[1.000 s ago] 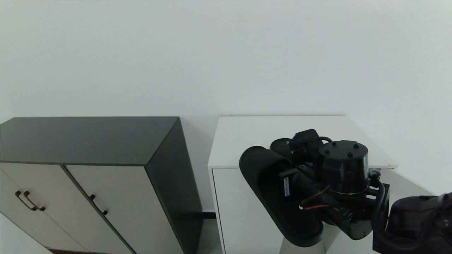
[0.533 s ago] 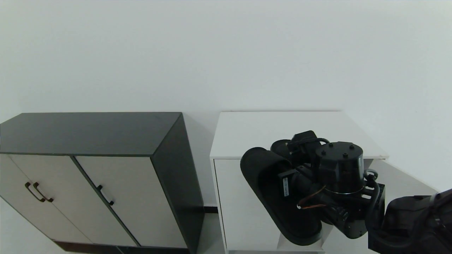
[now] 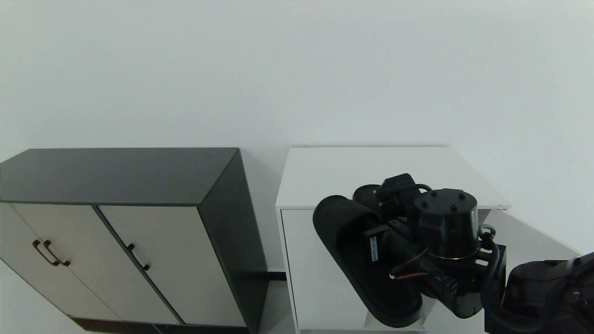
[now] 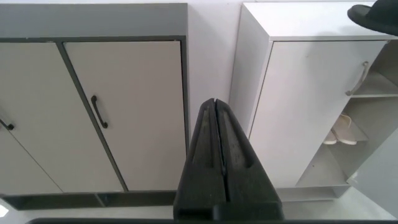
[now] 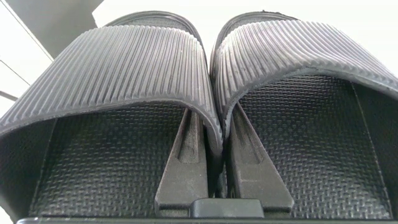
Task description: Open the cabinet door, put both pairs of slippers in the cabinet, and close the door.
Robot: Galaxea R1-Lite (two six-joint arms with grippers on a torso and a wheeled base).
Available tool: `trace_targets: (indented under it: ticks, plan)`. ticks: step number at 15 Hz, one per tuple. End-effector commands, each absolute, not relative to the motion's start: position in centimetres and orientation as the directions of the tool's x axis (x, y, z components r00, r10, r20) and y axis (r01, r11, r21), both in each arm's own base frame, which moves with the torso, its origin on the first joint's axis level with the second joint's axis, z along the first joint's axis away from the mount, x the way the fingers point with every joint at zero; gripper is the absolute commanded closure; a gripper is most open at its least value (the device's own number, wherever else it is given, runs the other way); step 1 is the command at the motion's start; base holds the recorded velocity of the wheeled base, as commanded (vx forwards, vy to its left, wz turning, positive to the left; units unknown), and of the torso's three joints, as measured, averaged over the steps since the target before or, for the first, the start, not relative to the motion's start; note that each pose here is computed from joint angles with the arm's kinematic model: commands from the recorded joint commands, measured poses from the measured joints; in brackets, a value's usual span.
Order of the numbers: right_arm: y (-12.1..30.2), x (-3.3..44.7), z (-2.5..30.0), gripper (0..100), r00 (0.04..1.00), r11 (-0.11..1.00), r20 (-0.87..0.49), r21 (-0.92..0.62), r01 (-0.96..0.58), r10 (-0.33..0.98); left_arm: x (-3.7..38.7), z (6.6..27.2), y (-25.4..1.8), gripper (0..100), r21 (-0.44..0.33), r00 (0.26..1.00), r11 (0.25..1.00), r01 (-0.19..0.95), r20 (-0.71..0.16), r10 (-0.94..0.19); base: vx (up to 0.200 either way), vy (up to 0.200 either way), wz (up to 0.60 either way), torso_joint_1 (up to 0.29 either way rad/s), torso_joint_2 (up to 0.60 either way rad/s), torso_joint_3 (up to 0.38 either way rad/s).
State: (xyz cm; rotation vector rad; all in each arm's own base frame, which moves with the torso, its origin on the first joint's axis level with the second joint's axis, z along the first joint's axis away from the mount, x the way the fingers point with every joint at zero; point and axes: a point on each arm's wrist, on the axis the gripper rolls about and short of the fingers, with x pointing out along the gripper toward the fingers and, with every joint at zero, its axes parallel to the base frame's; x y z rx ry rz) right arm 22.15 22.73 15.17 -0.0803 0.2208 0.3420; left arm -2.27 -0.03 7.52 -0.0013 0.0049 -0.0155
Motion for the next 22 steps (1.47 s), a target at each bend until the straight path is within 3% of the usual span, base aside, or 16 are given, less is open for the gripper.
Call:
trace_targets:
  ticks: [1,19,22]
  plan:
    - [22.7,22.0,15.2,100,0.918,0.938,-0.226,-0.040,-0.344,0.327,-2.3,7.5,0.0,100,-0.002,1.000,1.000,0.015,-0.005,-0.015,0.000,-0.200,0.00,0.002,0.00,0.007]
    - [22.7,20.0,15.5,100,0.897,0.917,-0.228,-0.039,-0.396,0.378,-2.3,7.5,0.0,100,-0.002,1.000,1.000,0.017,-0.005,-0.017,0.000,-0.200,0.00,0.003,0.00,0.004]
    - [22.6,19.8,15.3,100,0.895,0.915,-0.233,-0.040,-0.401,0.381,-2.3,7.5,0.0,100,-0.002,1.000,1.000,0.017,-0.005,-0.017,0.000,0.000,0.00,0.000,0.00,0.000]
